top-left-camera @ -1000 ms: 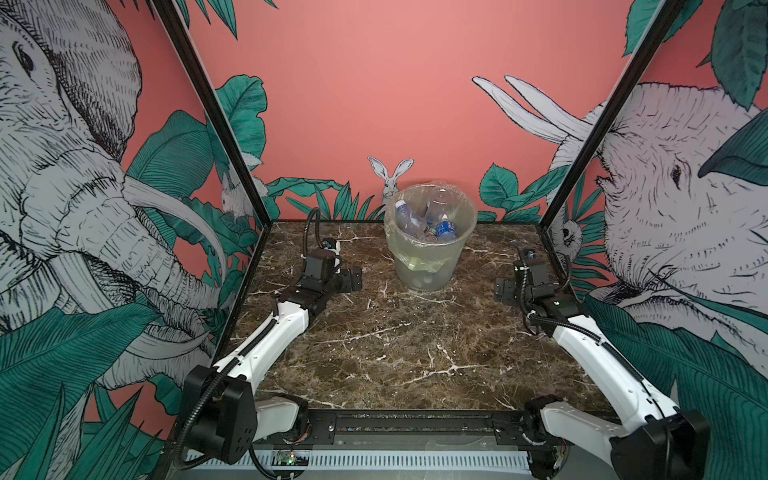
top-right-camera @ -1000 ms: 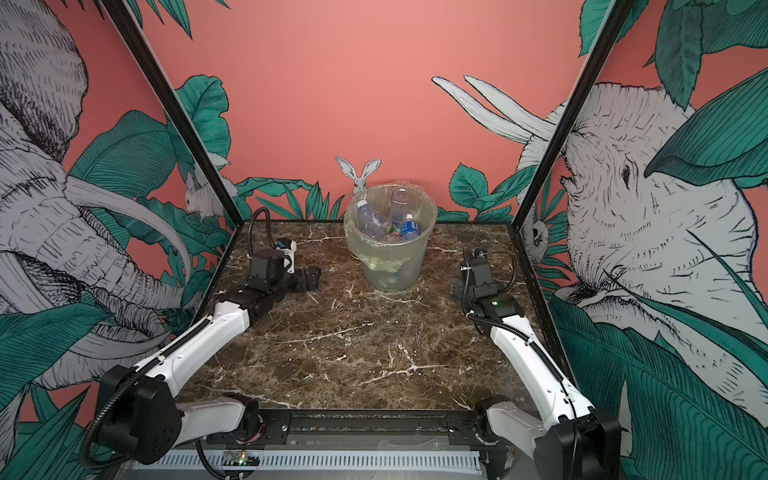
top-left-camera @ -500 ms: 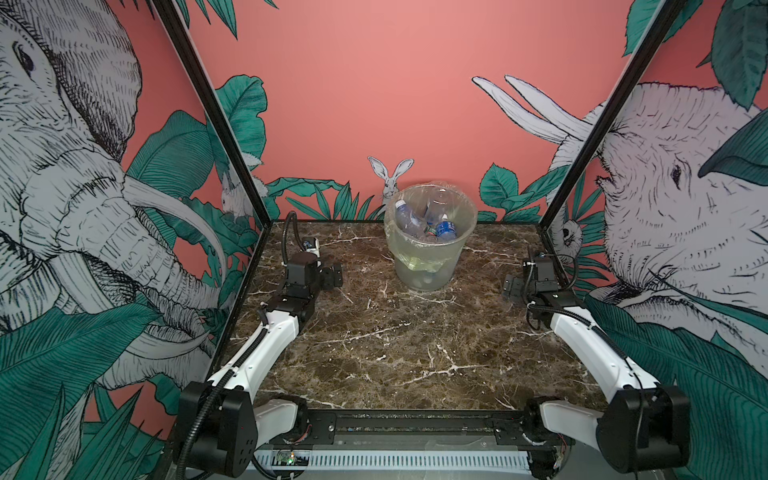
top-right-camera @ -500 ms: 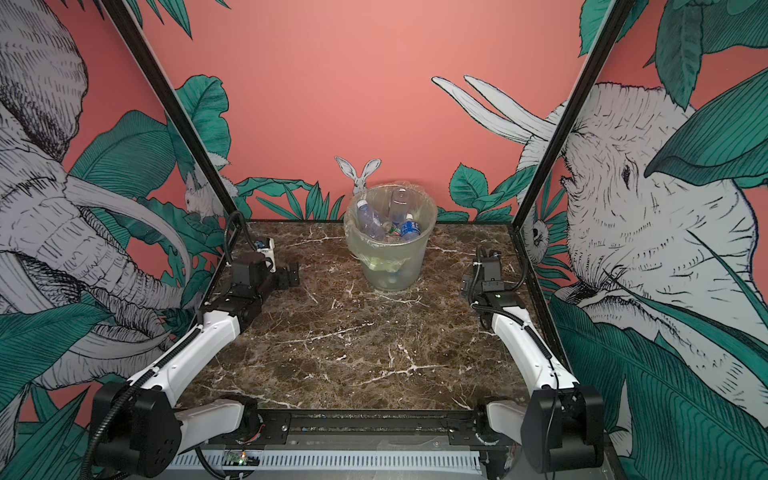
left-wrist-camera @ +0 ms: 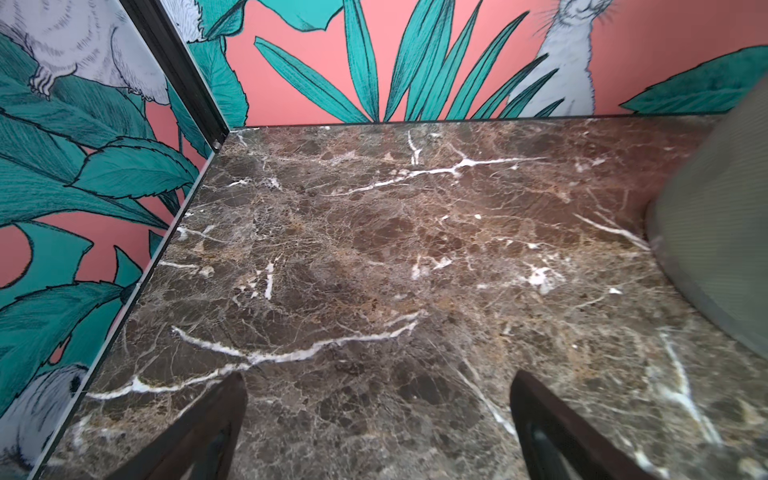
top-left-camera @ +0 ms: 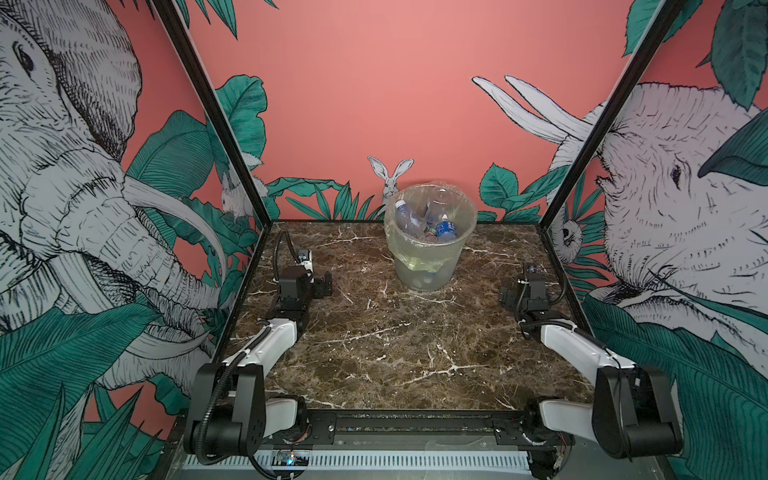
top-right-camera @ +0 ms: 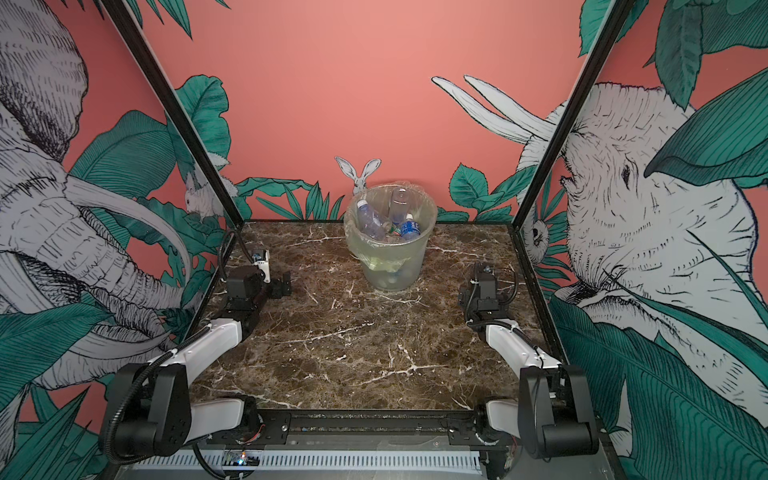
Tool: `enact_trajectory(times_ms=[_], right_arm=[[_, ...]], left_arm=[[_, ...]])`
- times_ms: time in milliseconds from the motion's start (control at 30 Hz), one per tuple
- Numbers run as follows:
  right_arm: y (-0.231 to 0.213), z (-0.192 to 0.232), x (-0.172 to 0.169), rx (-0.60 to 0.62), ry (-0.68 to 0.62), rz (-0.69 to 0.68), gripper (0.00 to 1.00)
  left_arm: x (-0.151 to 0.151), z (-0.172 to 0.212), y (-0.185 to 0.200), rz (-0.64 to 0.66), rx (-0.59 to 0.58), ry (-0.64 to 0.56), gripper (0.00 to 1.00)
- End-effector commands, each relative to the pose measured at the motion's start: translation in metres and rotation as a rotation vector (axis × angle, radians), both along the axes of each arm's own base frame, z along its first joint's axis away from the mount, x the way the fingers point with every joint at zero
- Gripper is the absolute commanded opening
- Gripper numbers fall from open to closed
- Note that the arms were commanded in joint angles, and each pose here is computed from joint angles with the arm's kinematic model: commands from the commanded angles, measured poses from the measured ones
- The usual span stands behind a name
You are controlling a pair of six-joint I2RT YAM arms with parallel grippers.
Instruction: Throw the plastic bottles in the bin
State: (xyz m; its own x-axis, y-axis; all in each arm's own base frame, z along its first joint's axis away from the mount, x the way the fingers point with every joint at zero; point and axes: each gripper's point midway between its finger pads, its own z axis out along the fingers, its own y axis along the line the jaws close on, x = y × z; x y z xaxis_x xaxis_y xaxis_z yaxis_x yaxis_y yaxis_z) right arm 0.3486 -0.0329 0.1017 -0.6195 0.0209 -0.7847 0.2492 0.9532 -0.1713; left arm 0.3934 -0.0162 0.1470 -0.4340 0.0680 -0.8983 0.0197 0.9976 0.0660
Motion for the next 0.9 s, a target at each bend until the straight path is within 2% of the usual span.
enact_trajectory(times_ms=[0, 100, 200, 433, 733, 867], right_arm=[[0.002, 0.034, 0.020, -0.044, -0.180, 0.046, 0.99], [0.002, 0.028, 0.022, -0.061, -0.170, 0.054, 0.99], [0.004, 0.021, 0.026, -0.062, -0.171, 0.069, 0.99], [0.010, 0.012, 0.030, -0.063, -0.201, 0.108, 1.00], [0.014, 0.017, 0.036, -0.068, -0.286, 0.136, 1.00], [0.022, 0.004, 0.043, -0.059, -0.324, 0.180, 1.00]], left_arm=[[0.004, -0.005, 0.001, -0.029, 0.041, -0.029, 1.00], [0.004, -0.018, 0.002, -0.043, 0.081, -0.033, 1.00], [0.006, -0.028, 0.000, -0.057, 0.103, -0.087, 1.00], [0.009, -0.051, -0.003, -0.093, 0.085, -0.102, 1.00], [0.008, -0.053, -0.002, -0.097, 0.075, -0.092, 1.00], [0.008, -0.053, -0.002, -0.095, 0.075, -0.093, 1.00]])
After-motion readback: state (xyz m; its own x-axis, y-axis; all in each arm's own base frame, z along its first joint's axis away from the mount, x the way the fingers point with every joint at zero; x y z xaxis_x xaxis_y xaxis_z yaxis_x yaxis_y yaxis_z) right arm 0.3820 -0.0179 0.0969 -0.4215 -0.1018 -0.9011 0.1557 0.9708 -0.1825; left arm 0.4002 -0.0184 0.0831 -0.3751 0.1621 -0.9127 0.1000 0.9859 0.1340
